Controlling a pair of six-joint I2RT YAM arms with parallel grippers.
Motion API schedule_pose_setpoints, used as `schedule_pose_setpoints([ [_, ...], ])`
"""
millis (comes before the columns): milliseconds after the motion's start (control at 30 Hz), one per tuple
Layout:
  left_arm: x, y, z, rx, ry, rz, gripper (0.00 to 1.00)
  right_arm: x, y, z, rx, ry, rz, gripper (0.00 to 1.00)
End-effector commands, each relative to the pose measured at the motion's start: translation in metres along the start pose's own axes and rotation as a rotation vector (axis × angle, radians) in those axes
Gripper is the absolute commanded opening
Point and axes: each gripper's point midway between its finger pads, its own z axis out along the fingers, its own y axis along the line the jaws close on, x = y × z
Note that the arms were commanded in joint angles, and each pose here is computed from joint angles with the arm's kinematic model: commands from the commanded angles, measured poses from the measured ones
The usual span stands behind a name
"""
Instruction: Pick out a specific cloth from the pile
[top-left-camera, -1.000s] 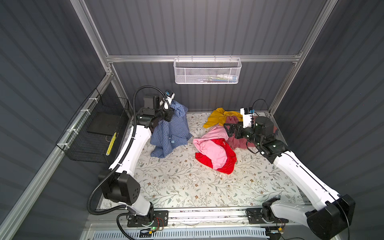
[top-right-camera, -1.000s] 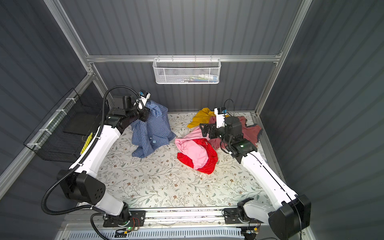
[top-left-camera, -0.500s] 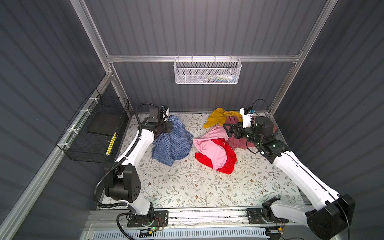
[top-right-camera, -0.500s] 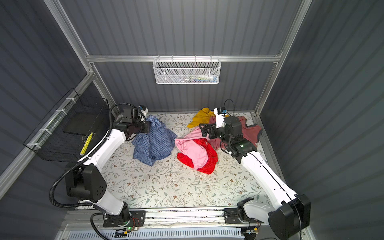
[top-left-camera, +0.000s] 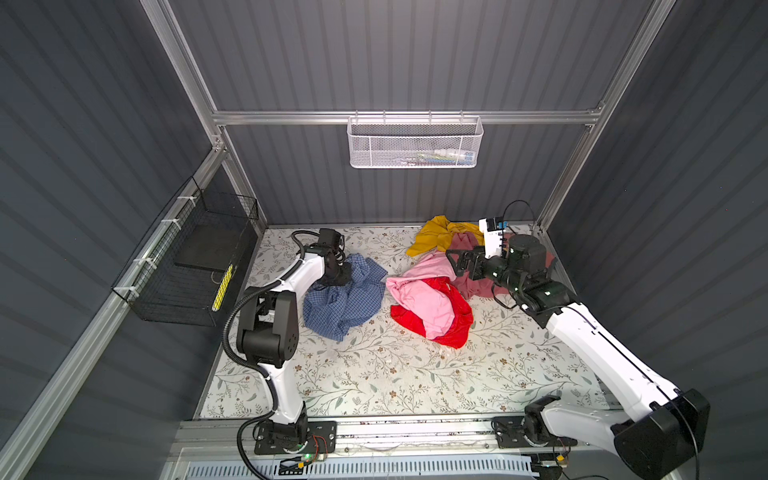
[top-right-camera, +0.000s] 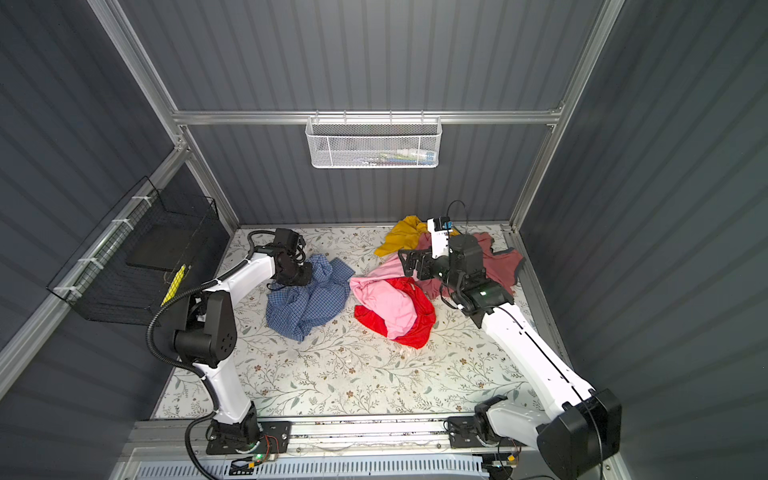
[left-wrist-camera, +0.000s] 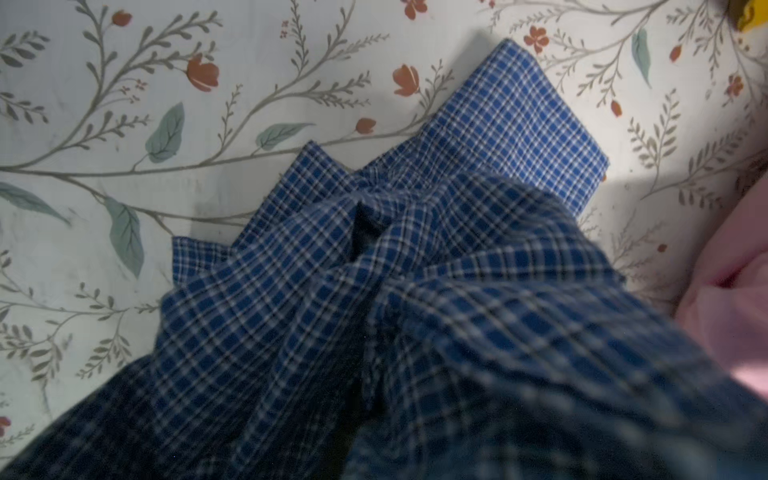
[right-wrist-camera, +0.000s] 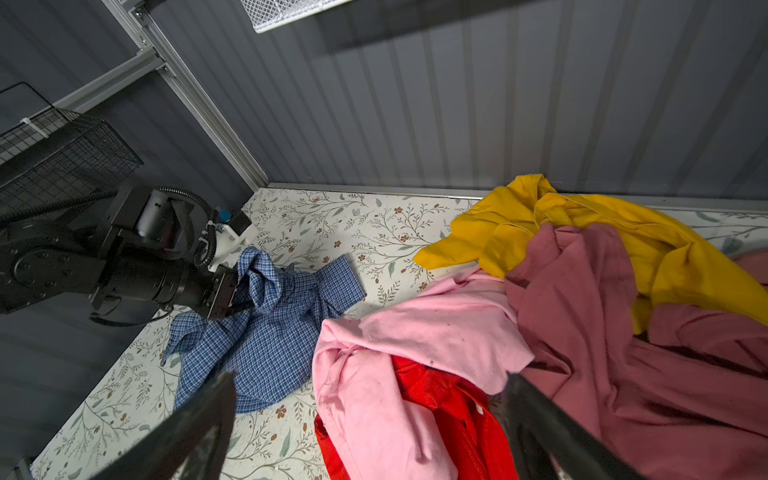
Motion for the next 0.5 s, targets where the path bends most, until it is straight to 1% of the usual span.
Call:
schedule_pose_setpoints([
  [0, 0.002, 0.002, 0.009, -0.02, 0.058, 0.015, 0.29, -0.001, 0.004, -0.002, -0.017, -0.01, 0.003, 0.99],
  [33, 0.0, 0.001, 0.011, -0.017, 0.057, 0.019, 0.36, -0.001, 0.004, -0.003, -0.016, -0.01, 0.003, 0.99],
  [100, -0.003, -0.004, 0.012, -0.008, 0.057, 0.028, 0.41, -0.002, 0.005, -0.003, -0.017, -0.012, 0.002, 0.99],
  [200, 0.001, -0.011, 0.011, -0.045, 0.064, 0.068, 0.57, -0.001, 0.004, -0.004, -0.012, -0.013, 0.004, 0.99],
  [233, 0.004, -0.014, 0.009, -0.059, 0.067, 0.084, 0.61, 0.0, 0.003, -0.004, -0.01, -0.011, 0.005, 0.99],
  [300, 0.005, -0.02, -0.001, -0.071, 0.051, 0.111, 0.68, 0.0, 0.003, -0.004, -0.012, -0.011, 0.003, 0.99],
  [333, 0.004, -0.021, -0.009, -0.081, 0.035, 0.121, 0.74, 0.001, 0.003, -0.004, -0.009, -0.008, 0.003, 0.99],
  [400, 0.001, -0.023, -0.025, -0.091, 0.002, 0.137, 0.83, 0.001, 0.003, -0.004, -0.009, -0.007, 0.0, 0.99],
  [433, -0.001, -0.023, -0.034, -0.093, -0.012, 0.141, 0.91, 0.002, 0.002, -0.004, -0.007, -0.005, 0.0, 0.99],
  [467, -0.003, -0.023, -0.042, -0.095, -0.019, 0.15, 0.96, 0.003, 0.002, -0.004, -0.007, -0.001, -0.003, 0.99],
])
